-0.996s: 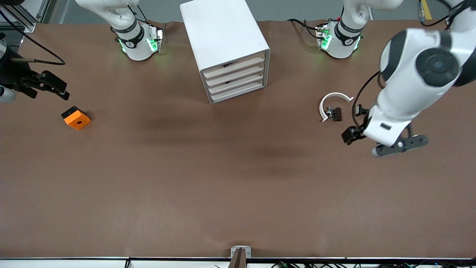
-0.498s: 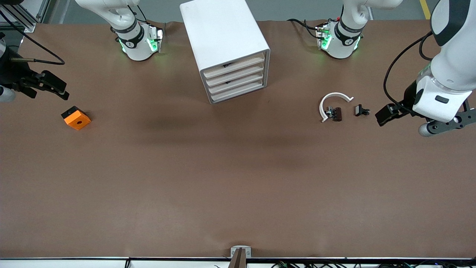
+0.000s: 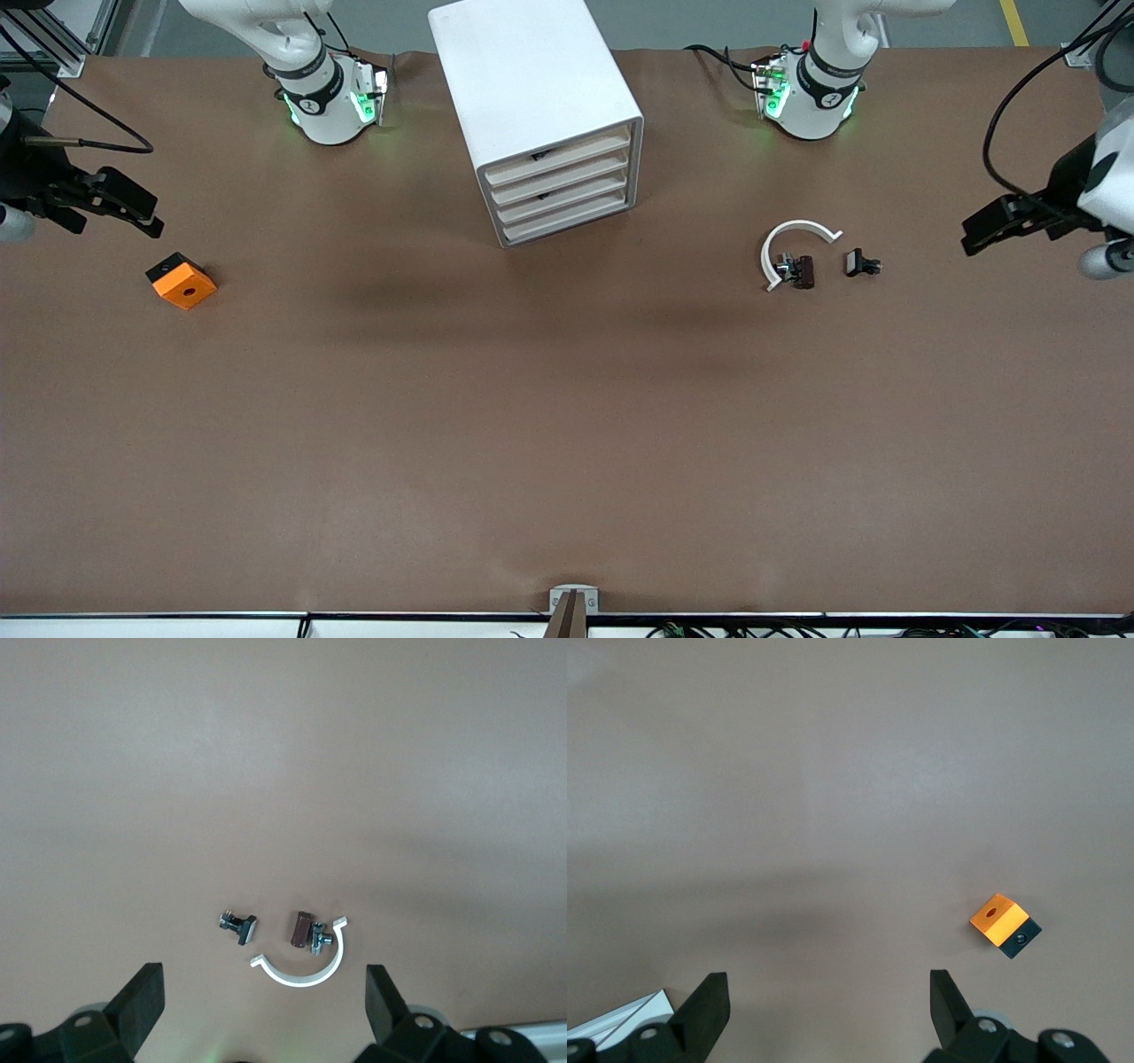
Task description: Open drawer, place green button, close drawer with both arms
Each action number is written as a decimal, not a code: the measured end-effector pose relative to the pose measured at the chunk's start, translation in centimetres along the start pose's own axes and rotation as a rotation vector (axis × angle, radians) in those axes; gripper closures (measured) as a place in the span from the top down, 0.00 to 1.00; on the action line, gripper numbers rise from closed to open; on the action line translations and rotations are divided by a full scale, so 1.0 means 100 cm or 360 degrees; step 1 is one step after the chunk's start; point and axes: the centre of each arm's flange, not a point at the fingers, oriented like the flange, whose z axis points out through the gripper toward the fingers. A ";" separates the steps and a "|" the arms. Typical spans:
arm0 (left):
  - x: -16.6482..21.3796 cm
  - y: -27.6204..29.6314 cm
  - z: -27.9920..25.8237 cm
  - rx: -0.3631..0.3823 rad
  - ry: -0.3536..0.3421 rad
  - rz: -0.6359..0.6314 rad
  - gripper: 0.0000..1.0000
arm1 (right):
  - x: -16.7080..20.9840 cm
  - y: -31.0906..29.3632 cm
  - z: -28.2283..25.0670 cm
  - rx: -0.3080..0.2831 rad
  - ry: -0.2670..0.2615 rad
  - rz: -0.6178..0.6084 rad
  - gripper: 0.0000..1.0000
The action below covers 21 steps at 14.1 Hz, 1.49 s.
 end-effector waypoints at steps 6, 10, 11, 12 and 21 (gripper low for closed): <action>-0.032 -0.013 0.003 -0.0041 0.0003 0.0010 1.00 | 0.000 -0.004 -0.005 0.0001 0.0015 -0.0011 1.00; -0.054 -0.002 0.003 -0.0027 0.0030 0.0046 1.00 | 0.000 -0.006 -0.006 0.0002 0.0019 -0.0018 1.00; -0.057 0.001 0.003 -0.0025 0.0034 0.0057 1.00 | 0.000 -0.006 -0.006 0.0002 0.0020 -0.0018 1.00; -0.058 0.003 0.003 -0.0023 0.0033 0.0062 1.00 | 0.000 -0.006 -0.007 0.0002 0.0023 -0.0018 1.00; -0.056 0.010 0.013 -0.0064 0.0002 0.0075 1.00 | 0.000 -0.004 -0.015 0.0005 0.0050 -0.0012 1.00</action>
